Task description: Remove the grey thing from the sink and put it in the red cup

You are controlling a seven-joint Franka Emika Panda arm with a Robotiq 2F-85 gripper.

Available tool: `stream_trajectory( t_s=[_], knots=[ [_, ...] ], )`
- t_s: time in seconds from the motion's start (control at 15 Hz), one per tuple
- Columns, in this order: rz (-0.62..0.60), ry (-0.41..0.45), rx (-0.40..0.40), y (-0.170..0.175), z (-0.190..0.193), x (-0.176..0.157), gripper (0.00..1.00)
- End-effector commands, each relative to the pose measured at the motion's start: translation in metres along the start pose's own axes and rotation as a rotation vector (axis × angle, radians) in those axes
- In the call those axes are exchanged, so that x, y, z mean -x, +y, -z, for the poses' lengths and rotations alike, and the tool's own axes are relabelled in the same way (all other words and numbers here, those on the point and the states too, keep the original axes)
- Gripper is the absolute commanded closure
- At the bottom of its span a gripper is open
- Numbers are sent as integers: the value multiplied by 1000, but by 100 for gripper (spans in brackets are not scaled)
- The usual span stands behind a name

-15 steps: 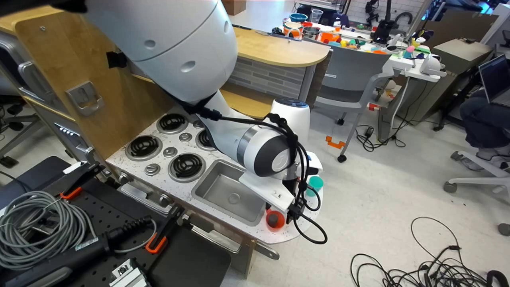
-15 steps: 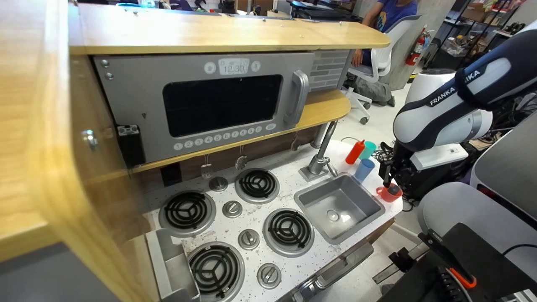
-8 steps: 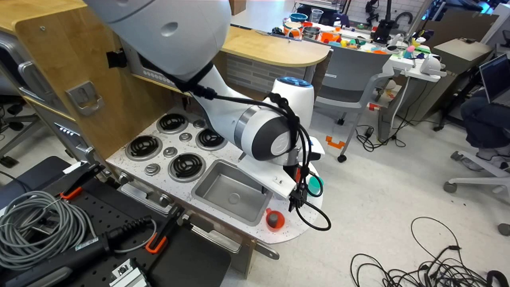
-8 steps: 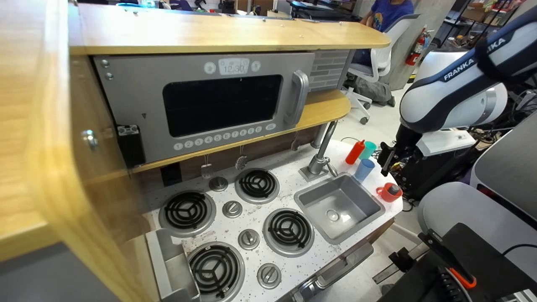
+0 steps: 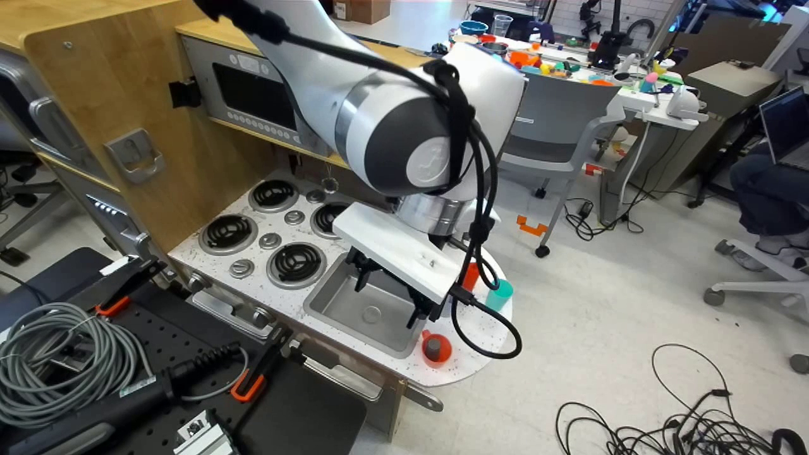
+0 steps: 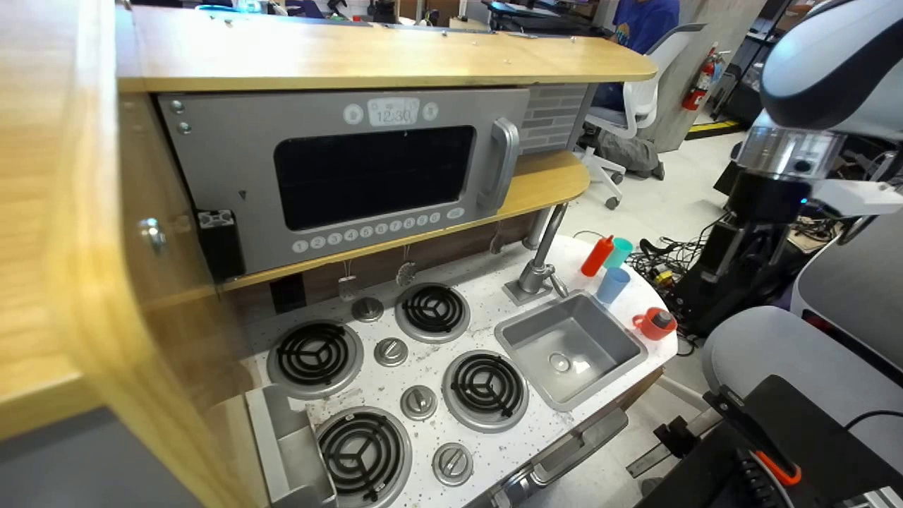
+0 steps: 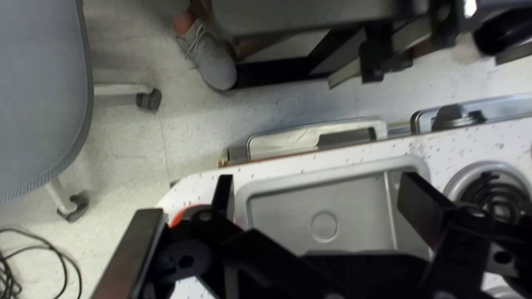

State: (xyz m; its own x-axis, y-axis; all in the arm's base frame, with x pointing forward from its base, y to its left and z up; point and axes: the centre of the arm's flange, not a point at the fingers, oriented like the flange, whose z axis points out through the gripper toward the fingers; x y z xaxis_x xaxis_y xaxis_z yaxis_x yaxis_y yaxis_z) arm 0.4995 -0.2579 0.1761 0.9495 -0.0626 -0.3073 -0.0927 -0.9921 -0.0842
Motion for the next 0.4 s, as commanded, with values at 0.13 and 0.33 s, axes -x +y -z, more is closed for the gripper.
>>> stream_trajectory(
  t_s=[0.13,0.33],
  knots=[
    [-5,-49,-32,-1,18,28,0],
    [-5,-58,-37,-2,14,32,0]
  ],
)
